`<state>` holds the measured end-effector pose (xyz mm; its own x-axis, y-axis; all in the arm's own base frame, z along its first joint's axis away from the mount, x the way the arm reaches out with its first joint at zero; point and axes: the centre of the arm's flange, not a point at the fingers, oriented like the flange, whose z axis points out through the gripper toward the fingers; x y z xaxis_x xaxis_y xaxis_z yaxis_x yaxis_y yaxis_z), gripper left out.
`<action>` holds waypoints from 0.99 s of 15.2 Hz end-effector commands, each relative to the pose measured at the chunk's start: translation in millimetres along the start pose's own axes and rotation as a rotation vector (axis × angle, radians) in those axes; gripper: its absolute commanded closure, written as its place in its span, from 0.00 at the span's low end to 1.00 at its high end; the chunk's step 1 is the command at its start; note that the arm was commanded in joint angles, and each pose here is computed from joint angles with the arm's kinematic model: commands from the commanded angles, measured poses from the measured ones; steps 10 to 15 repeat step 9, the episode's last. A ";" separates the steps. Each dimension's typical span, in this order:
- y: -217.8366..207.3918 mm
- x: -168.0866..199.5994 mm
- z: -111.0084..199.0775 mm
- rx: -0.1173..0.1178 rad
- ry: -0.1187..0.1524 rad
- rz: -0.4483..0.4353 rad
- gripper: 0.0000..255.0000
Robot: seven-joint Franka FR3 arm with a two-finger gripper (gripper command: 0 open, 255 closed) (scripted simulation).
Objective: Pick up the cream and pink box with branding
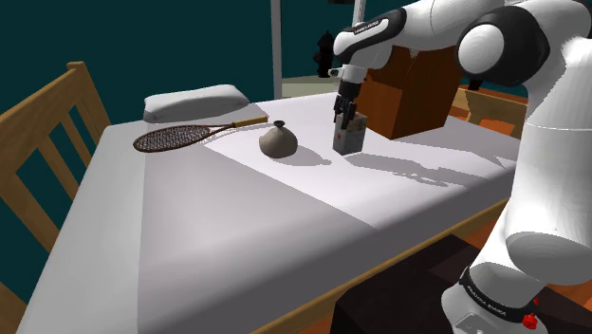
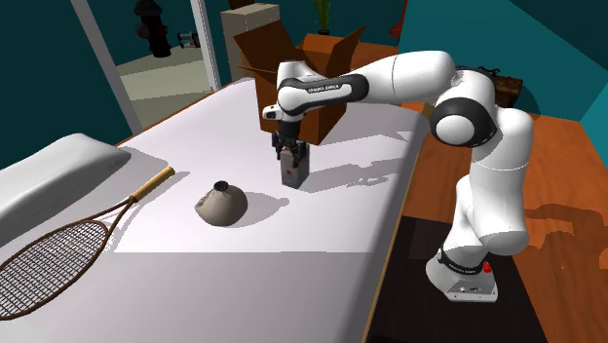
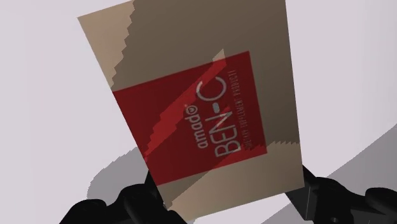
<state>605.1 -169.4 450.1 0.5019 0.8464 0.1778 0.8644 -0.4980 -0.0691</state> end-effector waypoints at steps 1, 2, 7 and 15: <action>-0.9 2.1 -11.0 -0.001 0.000 0.000 1.00; -1.2 3.1 -16.2 -0.001 0.000 0.000 1.00; -3.1 7.8 -42.1 -0.001 0.000 0.000 1.00; -3.1 7.9 -42.9 -0.001 0.000 0.000 1.00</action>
